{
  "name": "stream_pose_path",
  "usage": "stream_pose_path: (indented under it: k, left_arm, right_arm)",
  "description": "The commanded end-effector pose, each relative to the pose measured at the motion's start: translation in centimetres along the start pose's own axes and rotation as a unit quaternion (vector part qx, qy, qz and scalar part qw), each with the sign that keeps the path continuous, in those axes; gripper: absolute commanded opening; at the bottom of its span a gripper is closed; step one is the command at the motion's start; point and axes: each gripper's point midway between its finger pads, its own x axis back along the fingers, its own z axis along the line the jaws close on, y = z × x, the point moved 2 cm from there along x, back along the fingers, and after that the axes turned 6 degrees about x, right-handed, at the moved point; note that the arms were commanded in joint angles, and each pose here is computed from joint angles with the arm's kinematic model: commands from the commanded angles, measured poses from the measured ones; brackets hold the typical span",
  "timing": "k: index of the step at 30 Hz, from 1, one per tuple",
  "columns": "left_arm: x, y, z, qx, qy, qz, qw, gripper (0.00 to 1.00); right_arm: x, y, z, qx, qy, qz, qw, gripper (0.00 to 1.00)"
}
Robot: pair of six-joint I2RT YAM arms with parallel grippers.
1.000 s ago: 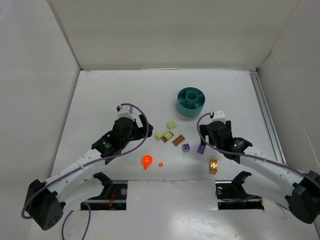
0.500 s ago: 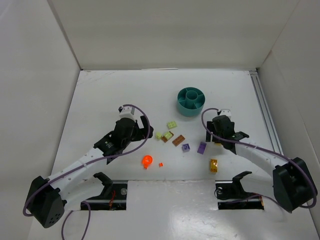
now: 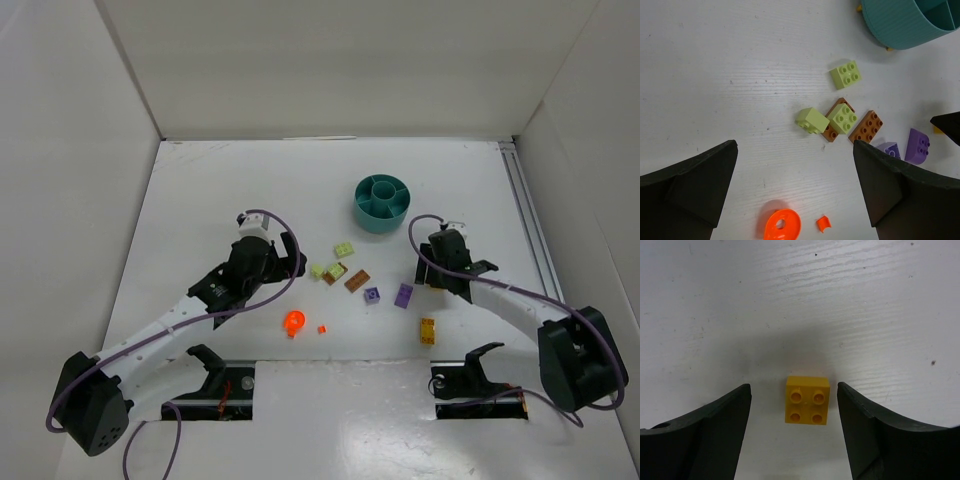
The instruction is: Sort the legos into containers by color
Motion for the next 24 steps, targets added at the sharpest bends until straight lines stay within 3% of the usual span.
stream_pose_path:
  k: [1,8,15,16,20,24]
  left_arm:
    - [0.3,0.6,-0.1,0.0,-0.004,-0.019,1.0,1.0]
    - [0.3,0.5,0.0,-0.001,-0.001,-0.016,1.0,1.0]
    - [0.3,0.5,0.0,-0.001,-0.001,-0.016,1.0,1.0]
    - [0.3,0.5,0.0,-0.001,-0.001,-0.016,1.0,1.0]
    - [0.3,0.5,0.0,-0.001,-0.001,-0.016,1.0,1.0]
    - [0.1,0.3,0.1,-0.002,0.002,-0.012,1.0,1.0]
  right_arm:
    - [-0.1,1.4,0.7,-0.021,0.004,0.007,1.0,0.74]
    - [-0.7,1.6,0.5,-0.032,-0.006,0.033,0.999,0.64]
    - [-0.6,1.3,0.3,-0.026,-0.005,0.03,0.999,0.37]
    - [-0.5,1.7,0.5,-0.024,0.003,0.021,0.999,0.31]
    - [-0.5,2.2,0.7,-0.005,0.014,0.005,1.0,0.26]
    - [1.0,5.4,3.0,0.068,0.066,-0.066,0.993,0.18]
